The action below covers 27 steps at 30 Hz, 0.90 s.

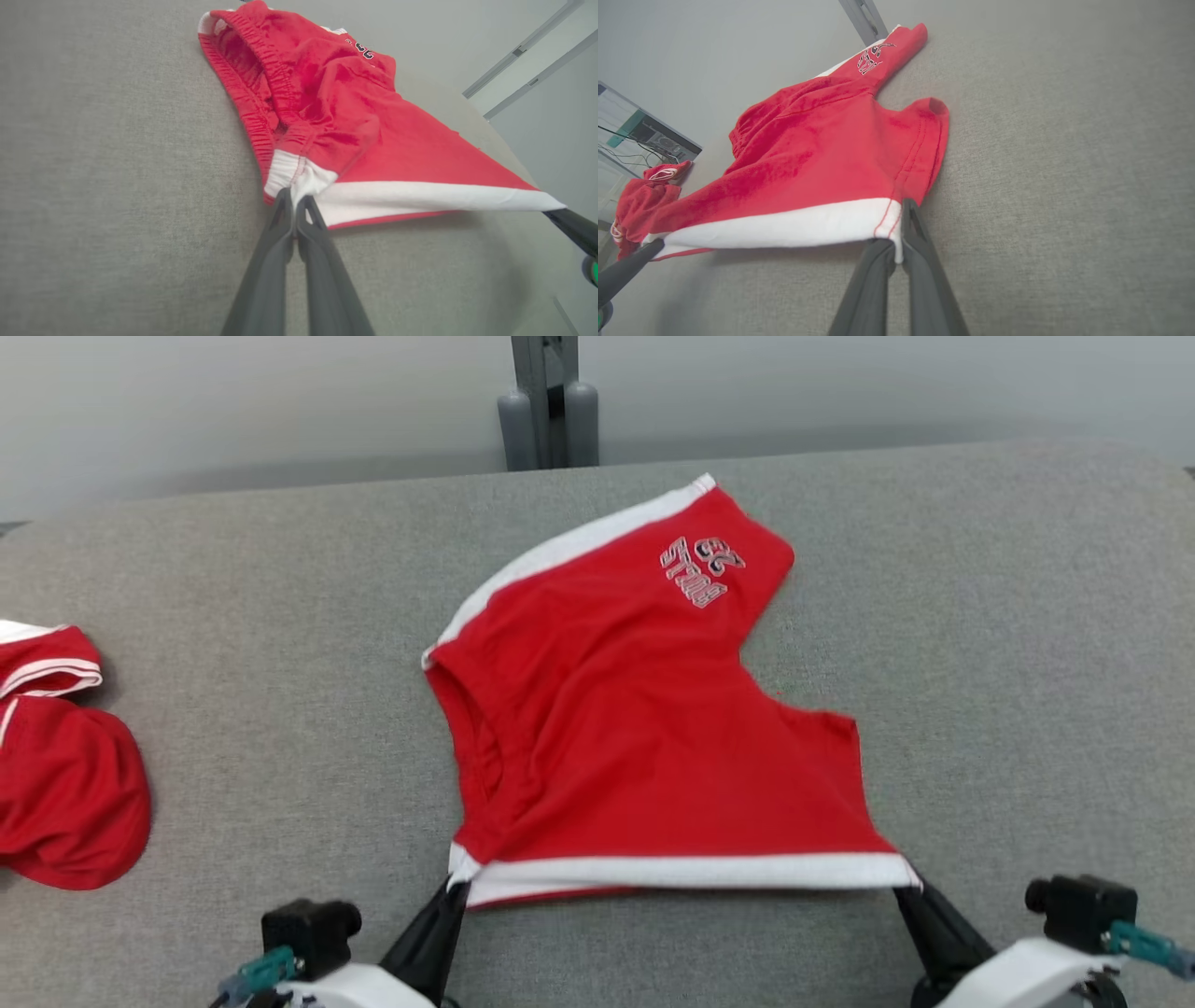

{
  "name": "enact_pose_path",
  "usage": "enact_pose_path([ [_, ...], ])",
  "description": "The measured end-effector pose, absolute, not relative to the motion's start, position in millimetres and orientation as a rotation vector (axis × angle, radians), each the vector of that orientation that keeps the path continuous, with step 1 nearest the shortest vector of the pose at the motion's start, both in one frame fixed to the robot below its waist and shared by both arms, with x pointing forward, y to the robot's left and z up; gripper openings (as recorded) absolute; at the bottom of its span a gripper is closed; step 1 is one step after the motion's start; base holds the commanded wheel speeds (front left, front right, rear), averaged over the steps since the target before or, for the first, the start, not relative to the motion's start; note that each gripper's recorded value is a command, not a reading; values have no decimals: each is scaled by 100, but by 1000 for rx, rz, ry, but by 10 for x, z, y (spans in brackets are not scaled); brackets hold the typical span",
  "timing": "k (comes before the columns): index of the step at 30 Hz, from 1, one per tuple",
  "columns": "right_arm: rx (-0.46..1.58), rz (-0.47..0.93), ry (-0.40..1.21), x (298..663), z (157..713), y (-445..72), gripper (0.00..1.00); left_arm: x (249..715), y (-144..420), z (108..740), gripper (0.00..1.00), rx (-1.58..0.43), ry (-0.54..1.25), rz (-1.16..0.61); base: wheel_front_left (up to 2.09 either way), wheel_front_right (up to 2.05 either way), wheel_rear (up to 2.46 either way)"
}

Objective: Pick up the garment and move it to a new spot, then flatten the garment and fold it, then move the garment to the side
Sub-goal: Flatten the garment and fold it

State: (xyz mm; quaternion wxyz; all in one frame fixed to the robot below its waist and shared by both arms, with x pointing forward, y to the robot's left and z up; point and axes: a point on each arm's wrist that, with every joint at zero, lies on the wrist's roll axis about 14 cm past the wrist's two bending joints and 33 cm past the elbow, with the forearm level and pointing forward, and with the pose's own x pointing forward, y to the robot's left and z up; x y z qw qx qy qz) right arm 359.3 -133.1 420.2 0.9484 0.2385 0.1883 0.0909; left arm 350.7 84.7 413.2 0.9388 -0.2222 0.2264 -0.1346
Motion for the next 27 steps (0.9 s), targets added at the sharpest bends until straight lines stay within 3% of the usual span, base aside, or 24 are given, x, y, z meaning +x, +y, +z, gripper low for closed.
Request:
enact_pose_path([
  [13,443,134,509,2893,4349,-1458,0,2853,968,4199,0,-432,627,-264,0,0,0],
  [19,398,107,426,3019,4564,-1608,0,2927,988,4382,0,-432,569,-270,0,0,0],
  [27,335,131,265,3650,4880,-1611,0,3323,951,4613,0,-452,470,-287,0,0,0],
])
